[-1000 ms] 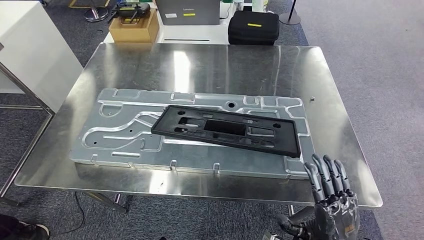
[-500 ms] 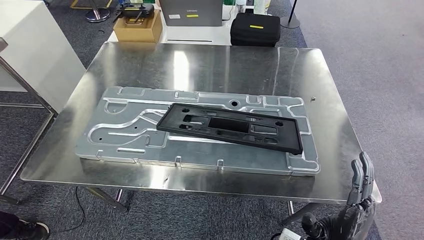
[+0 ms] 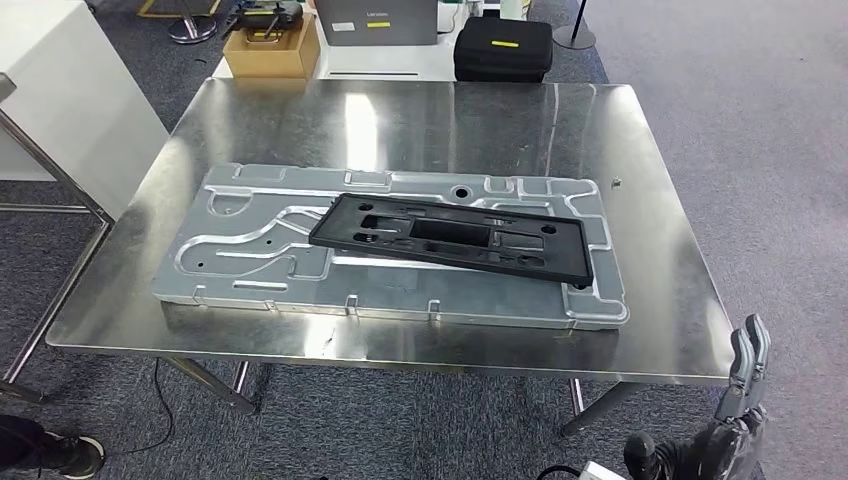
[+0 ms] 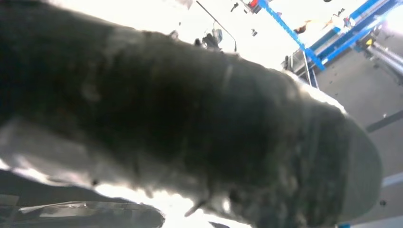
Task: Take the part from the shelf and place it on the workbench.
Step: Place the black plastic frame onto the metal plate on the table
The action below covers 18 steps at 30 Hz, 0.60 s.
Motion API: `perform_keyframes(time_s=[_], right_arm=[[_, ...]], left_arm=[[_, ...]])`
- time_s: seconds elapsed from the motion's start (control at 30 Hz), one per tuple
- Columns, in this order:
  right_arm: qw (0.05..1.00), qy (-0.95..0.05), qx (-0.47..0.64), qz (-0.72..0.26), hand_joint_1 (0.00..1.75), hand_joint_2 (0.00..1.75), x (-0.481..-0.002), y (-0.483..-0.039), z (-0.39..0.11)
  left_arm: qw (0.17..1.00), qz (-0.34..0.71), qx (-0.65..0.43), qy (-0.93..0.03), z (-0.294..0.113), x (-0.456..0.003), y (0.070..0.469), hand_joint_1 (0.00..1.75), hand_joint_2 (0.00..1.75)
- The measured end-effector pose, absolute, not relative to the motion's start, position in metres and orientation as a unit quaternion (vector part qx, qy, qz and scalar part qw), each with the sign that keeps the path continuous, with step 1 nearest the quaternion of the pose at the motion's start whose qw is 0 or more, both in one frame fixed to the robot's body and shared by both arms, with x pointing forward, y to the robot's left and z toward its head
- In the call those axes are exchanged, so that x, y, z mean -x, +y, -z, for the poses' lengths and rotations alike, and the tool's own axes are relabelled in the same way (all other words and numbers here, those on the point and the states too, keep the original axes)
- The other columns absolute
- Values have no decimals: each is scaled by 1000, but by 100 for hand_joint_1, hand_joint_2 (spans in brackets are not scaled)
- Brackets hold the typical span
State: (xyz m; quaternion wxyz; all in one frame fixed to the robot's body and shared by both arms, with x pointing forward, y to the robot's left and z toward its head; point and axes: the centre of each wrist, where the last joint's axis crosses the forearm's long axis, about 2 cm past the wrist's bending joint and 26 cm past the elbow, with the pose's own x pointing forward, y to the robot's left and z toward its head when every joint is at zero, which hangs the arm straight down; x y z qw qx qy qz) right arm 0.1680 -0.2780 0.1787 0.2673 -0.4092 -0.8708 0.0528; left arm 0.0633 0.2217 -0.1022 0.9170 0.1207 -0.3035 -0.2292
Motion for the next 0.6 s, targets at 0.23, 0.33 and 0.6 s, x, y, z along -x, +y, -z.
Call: perform_keyframes(time_s=[0.23, 0.33, 0.6], right_arm=[[272, -870, 409, -43, 0, 0, -166, -275, -178], [272, -870, 408, -41, 0, 0, -166, -275, -177], [272, -870, 408, -40, 0, 0, -165, -275, -177]], left_arm=[[917, 230, -121, -302, 102, -62, 222, 0, 0], [917, 230, -121, -303, 102, -62, 222, 0, 0], [917, 231, -122, -302, 102, -62, 222, 0, 0]])
